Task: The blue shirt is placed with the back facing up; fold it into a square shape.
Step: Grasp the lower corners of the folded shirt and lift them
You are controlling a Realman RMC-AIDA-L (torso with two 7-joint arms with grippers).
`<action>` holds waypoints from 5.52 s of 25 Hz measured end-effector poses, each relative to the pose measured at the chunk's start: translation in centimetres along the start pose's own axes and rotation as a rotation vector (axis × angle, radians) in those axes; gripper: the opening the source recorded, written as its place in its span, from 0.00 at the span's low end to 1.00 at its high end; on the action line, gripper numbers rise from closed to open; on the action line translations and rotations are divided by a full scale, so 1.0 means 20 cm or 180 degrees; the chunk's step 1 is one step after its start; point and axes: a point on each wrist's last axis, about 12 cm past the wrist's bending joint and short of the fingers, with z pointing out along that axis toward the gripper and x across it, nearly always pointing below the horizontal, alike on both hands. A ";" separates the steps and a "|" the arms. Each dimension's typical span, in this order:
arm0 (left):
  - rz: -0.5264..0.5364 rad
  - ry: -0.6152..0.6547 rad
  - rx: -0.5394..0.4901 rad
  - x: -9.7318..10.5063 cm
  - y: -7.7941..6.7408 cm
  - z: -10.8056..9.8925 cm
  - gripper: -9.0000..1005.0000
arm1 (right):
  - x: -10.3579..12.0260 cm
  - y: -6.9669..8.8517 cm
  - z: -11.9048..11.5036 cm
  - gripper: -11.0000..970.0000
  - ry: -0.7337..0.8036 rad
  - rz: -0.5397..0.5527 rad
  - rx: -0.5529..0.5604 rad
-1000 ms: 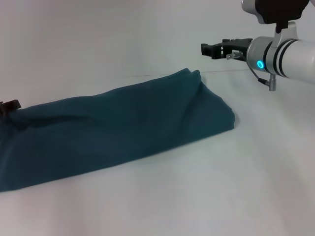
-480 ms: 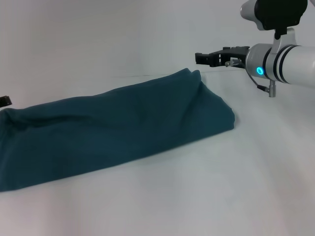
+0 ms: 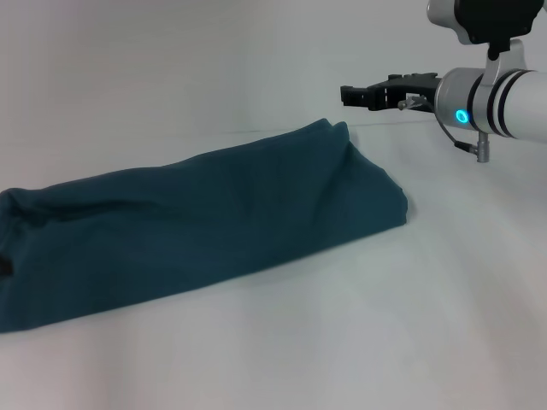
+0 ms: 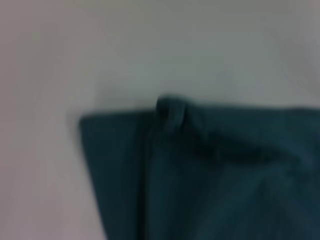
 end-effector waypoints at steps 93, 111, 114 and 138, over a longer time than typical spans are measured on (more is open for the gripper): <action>0.0298 0.0297 -0.0189 0.04 -0.09 0.32 0.05 | 0.00 -0.09 -0.36 0.91 0.1549 -0.0185 0.0087; 0.0410 0.0308 -0.0128 0.05 -0.13 0.35 0.05 | 0.21 -0.09 -0.24 0.88 0.1666 0.0120 0.0050; 0.0401 0.0301 -0.0138 0.05 -0.13 0.35 0.05 | 0.23 -0.08 -0.22 0.88 0.1607 0.0140 0.0020; 0.0423 0.0321 -0.0150 0.06 -0.12 0.35 0.05 | 0.30 -0.05 -0.11 0.84 0.1325 0.0231 0.0009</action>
